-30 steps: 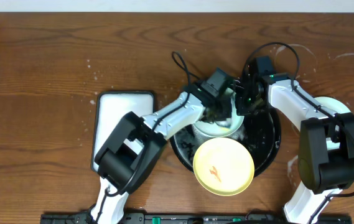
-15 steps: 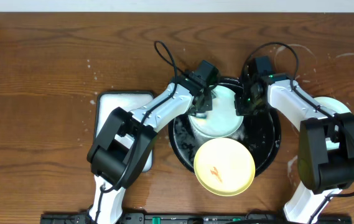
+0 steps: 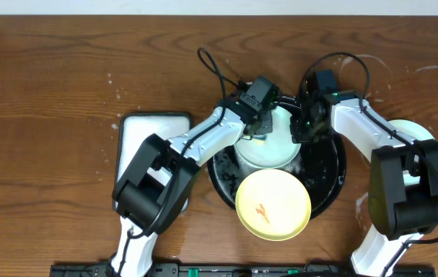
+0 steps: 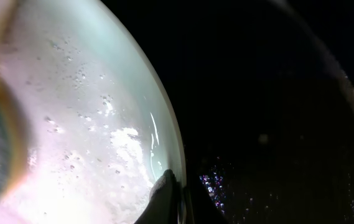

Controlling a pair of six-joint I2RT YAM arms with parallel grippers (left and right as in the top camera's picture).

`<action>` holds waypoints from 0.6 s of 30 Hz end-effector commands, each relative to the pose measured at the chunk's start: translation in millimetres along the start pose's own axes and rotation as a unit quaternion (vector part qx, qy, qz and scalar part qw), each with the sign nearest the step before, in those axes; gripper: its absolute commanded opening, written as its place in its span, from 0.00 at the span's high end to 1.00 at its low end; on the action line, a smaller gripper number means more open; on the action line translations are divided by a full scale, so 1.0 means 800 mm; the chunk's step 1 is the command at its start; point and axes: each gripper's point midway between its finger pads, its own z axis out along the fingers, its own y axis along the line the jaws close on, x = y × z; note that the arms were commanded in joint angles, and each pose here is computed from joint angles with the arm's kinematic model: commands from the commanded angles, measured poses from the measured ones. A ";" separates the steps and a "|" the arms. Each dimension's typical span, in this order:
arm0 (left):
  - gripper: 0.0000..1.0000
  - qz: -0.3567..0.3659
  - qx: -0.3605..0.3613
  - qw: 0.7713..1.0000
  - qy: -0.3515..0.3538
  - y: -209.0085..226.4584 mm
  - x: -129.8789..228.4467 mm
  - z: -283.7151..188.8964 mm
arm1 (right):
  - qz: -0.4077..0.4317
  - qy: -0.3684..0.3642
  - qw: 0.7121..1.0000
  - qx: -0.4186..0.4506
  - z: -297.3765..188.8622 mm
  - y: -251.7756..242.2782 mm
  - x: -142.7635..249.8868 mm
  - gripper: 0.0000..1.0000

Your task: Clean dirty plates on tray and stack at the side

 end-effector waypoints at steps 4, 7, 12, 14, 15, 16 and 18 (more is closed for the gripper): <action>0.93 -0.086 0.052 0.986 0.136 -0.029 0.080 0.022 | -0.005 0.033 0.999 0.004 0.015 0.000 0.023 0.99; 0.92 -0.092 0.031 0.984 0.149 -0.017 0.088 0.022 | -0.005 0.034 0.999 0.004 0.015 0.000 0.024 0.99; 0.93 -0.114 0.009 0.982 0.153 0.021 0.071 0.019 | -0.005 0.034 0.999 0.004 0.015 0.000 0.024 0.99; 0.93 -0.104 0.004 0.985 0.141 0.041 0.052 0.018 | -0.005 0.034 0.999 0.004 0.015 0.000 0.024 0.99; 0.93 -0.102 -0.005 0.986 0.130 0.055 0.041 0.018 | -0.005 0.034 0.999 0.004 0.015 0.000 0.024 0.99; 0.93 -0.103 -0.018 0.987 0.118 0.073 0.029 0.018 | -0.005 0.034 0.999 0.004 0.015 0.000 0.024 0.99; 0.93 -0.107 -0.039 0.988 0.101 0.107 0.007 0.015 | -0.005 0.034 0.999 0.004 0.015 0.000 0.024 0.99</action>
